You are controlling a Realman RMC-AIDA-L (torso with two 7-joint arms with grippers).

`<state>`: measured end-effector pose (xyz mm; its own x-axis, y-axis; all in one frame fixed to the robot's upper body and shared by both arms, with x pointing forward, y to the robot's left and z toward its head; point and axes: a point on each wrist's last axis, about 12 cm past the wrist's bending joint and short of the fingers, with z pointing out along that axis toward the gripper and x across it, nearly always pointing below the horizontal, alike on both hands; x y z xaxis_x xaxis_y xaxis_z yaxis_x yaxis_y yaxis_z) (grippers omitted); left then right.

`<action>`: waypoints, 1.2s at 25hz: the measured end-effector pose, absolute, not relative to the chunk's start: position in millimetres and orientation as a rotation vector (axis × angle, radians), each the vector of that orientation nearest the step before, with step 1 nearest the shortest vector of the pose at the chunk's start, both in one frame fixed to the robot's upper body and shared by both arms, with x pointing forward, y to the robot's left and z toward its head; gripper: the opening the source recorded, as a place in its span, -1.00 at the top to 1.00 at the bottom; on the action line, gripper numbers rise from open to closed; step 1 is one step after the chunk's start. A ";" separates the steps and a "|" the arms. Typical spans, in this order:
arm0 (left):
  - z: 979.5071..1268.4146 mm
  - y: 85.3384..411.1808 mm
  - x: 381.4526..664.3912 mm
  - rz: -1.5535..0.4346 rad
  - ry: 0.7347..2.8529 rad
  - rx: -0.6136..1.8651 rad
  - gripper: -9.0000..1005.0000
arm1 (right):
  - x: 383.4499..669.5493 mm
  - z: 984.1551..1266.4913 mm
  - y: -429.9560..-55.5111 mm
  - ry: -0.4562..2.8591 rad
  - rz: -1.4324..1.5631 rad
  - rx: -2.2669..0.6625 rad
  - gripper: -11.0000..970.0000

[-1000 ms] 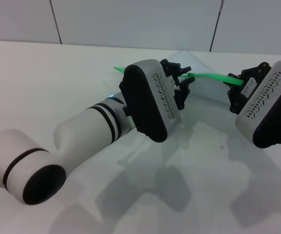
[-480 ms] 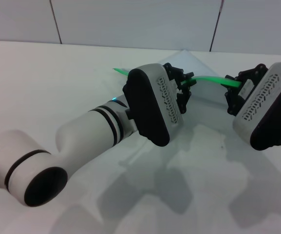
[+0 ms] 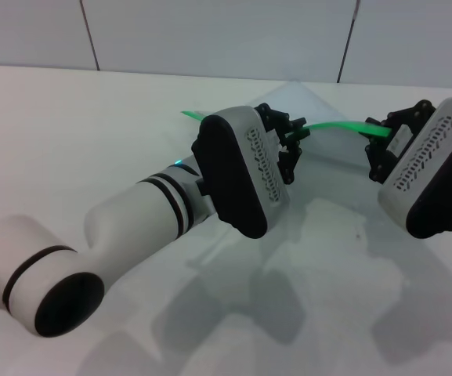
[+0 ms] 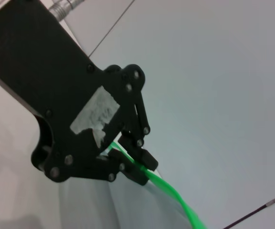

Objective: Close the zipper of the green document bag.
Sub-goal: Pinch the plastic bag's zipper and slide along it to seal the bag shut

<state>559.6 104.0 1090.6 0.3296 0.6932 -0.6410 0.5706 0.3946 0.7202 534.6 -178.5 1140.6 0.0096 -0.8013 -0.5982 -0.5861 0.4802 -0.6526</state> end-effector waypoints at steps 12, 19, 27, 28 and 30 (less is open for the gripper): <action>1089.0 106.8 559.8 0.124 1.344 1.263 0.84 | 535.4 1143.0 -180.8 1.677 -0.263 -1.191 0.88; 1083.5 115.5 563.7 0.145 1.376 1.256 0.83 | 535.1 1148.0 -180.5 1.664 -0.264 -1.181 0.88; 1071.2 131.6 569.0 0.171 1.450 1.238 0.82 | 533.0 1155.4 -185.7 1.658 -0.273 -1.147 0.88; 1068.9 134.6 569.9 0.178 1.462 1.237 0.81 | 532.8 1156.9 -186.2 1.655 -0.274 -1.142 0.88; 1065.0 140.1 571.7 0.192 1.481 1.235 0.80 | 532.9 1159.0 -187.2 1.652 -0.277 -1.135 0.88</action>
